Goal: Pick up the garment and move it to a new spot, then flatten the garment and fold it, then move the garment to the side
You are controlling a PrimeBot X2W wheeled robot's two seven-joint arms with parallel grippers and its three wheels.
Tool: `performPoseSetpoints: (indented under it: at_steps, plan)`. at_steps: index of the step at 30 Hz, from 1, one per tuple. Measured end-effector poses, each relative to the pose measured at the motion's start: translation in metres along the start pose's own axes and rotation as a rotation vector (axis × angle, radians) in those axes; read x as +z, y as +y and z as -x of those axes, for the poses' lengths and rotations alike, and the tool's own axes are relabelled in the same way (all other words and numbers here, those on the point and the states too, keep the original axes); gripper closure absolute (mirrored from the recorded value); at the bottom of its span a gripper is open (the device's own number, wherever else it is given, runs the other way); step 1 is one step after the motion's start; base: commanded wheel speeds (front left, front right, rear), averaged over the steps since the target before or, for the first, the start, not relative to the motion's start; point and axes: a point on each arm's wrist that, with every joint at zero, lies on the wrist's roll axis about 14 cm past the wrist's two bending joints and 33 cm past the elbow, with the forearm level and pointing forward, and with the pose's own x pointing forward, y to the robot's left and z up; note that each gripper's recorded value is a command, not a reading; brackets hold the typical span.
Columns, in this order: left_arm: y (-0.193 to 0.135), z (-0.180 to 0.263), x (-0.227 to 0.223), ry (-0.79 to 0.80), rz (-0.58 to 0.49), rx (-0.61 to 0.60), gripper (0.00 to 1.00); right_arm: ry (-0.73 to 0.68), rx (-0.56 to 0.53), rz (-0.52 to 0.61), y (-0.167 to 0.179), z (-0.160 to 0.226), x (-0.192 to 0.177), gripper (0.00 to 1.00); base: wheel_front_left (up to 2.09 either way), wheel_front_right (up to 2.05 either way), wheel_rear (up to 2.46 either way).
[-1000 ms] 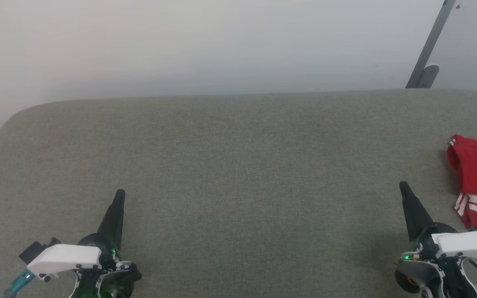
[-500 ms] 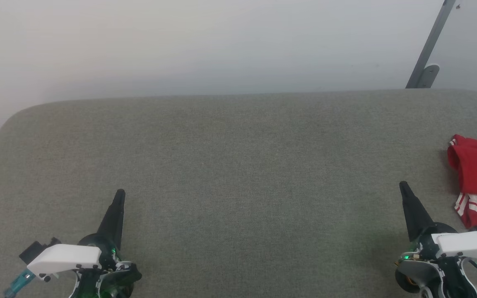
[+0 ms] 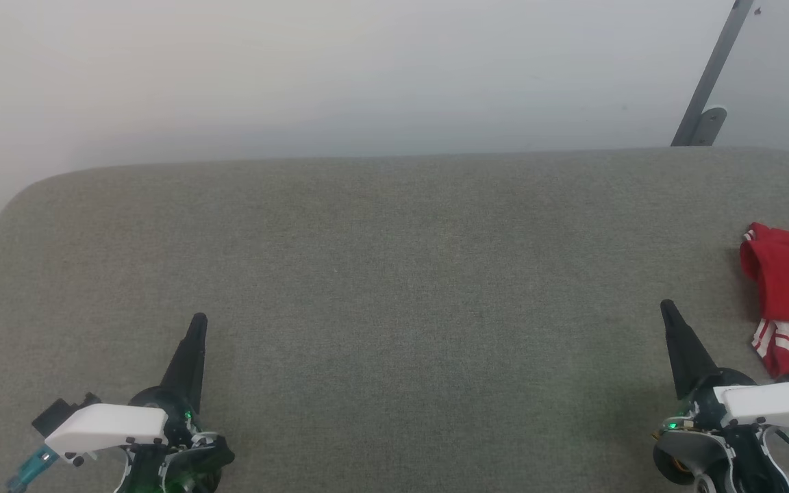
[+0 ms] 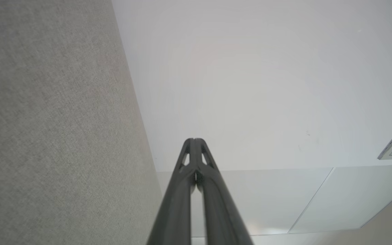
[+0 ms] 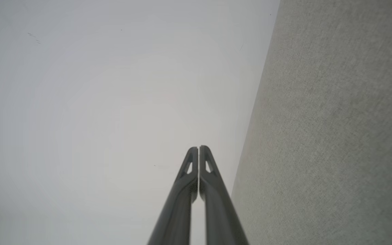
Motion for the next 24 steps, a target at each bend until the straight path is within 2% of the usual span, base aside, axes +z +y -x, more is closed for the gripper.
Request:
performPoseSetpoints:
  at_steps: [24]
  plan:
    - [0.0000,0.0000,0.0000,0.000,0.000,0.000,1.00,0.000,0.000,0.000,0.0000,0.0000,-0.0001,1.00,0.00,0.00,0.00]
